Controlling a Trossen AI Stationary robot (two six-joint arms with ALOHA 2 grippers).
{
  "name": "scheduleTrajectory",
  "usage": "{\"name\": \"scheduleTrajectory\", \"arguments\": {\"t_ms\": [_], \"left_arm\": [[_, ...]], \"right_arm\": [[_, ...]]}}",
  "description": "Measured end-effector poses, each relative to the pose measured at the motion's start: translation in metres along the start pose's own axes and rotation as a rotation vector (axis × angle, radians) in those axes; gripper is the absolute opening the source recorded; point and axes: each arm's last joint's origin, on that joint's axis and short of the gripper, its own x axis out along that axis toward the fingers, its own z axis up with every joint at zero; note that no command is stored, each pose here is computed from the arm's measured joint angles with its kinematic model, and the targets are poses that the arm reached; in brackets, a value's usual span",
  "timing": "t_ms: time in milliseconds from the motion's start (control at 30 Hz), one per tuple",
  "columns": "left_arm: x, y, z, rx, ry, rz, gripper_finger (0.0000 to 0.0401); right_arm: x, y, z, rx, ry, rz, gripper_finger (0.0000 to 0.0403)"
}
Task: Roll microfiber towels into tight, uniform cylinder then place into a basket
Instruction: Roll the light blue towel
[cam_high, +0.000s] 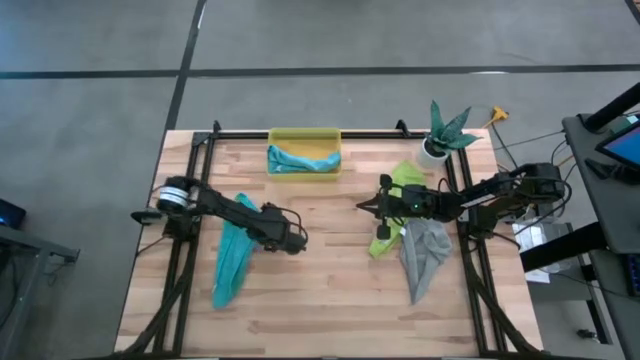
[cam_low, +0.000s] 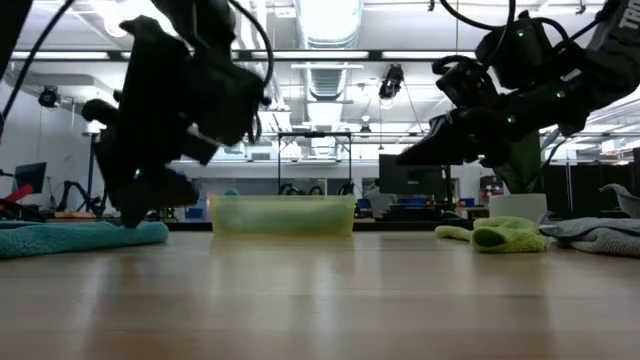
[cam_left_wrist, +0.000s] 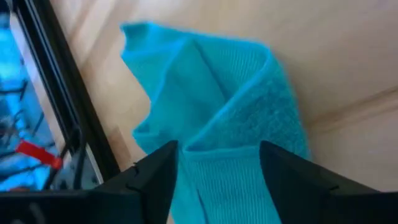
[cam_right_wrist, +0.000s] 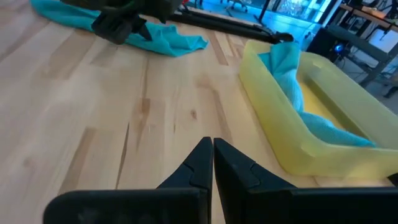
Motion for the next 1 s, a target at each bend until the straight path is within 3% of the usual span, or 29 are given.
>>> {"name": "scheduleTrajectory", "arguments": {"t_ms": [300,433,600,867,1000], "left_arm": [[0.012,-0.012,-0.003,-0.010,0.050,0.066,0.0254],[-0.011,-0.010,0.002,-0.110,0.023,-0.056,0.0256],[-0.031,-0.013,-0.003,-0.117,-0.025,-0.167,0.0256],[-0.025,-0.021,-0.012,-0.078,-0.034,-0.137,0.0256],[-0.017,-0.023,-0.013,-0.053,-0.061,-0.068,0.0256]], "right_arm": [[-0.004,0.002,-0.009,-0.025,0.028,0.008,0.0009],[-0.005,0.003,-0.011,-0.028,0.034,0.009,0.0009],[-0.008,0.004,-0.016,-0.032,0.051,0.014,0.0009],[-0.013,0.006,-0.025,0.026,0.082,0.020,0.0009],[-0.015,0.007,-0.030,0.050,0.098,0.022,0.0009]]}}
